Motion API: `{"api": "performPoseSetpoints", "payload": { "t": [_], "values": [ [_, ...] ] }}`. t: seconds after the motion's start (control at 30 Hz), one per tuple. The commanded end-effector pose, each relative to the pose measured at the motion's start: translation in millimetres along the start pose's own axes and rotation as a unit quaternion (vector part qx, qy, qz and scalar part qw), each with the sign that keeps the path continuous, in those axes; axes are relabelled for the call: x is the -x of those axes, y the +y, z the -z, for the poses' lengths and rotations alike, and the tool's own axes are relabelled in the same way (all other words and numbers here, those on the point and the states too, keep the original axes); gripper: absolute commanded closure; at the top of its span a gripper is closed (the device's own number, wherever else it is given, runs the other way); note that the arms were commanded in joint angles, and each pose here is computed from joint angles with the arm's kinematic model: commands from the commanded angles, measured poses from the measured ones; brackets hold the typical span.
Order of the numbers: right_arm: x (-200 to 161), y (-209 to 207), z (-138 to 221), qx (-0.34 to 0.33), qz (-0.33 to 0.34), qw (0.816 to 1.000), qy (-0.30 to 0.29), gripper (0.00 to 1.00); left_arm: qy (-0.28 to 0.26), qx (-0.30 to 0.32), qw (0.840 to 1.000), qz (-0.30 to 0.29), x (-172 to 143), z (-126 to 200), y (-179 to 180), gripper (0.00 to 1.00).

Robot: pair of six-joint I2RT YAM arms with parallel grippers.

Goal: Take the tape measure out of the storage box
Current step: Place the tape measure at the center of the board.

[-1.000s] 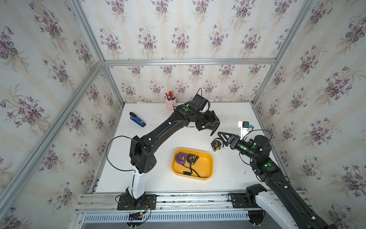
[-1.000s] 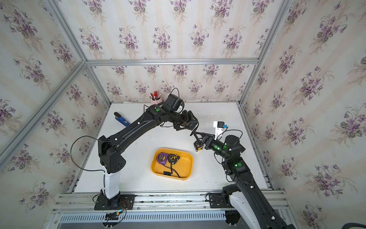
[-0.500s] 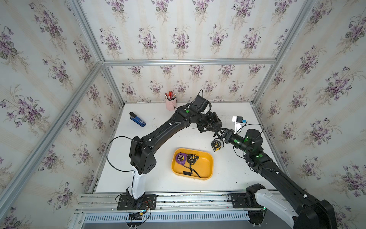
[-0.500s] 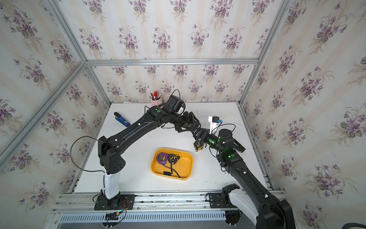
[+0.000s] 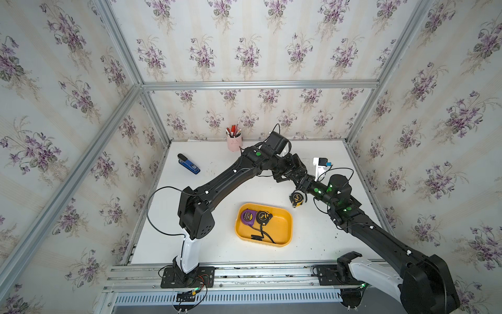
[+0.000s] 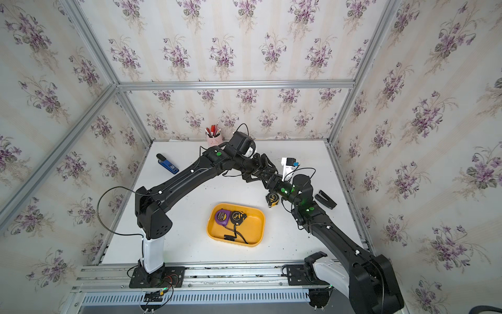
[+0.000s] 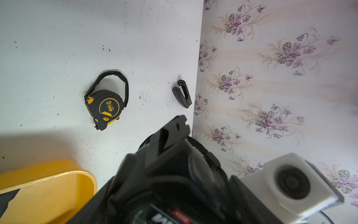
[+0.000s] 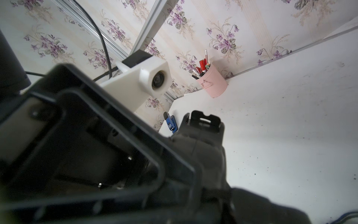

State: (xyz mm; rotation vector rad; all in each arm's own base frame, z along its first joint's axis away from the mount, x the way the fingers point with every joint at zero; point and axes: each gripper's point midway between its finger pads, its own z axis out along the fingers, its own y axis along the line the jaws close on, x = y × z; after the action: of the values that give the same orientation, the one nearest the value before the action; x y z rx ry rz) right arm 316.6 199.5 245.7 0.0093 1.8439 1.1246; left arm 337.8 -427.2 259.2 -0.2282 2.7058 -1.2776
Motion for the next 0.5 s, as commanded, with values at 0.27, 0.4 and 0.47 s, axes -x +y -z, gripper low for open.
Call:
{"api": "performPoseSetpoints", "payload": {
  "t": [0.27, 0.4, 0.47],
  "values": [
    [15, -5, 25, -0.064, 0.020, 0.997, -0.034, 0.68, -0.002, -0.042, 0.998, -0.052, 4, 10, -18, 0.05],
    [-3, -26, 37, -0.113, 0.001, 0.994, -0.008, 0.67, -0.009, -0.025, 0.998, -0.064, 6, 16, -7, 0.00],
    [-17, -38, 46, -0.143, -0.014, 0.989, 0.016, 0.67, -0.020, -0.004, 0.997, -0.072, 10, 22, 4, 0.00]
  ]
}}
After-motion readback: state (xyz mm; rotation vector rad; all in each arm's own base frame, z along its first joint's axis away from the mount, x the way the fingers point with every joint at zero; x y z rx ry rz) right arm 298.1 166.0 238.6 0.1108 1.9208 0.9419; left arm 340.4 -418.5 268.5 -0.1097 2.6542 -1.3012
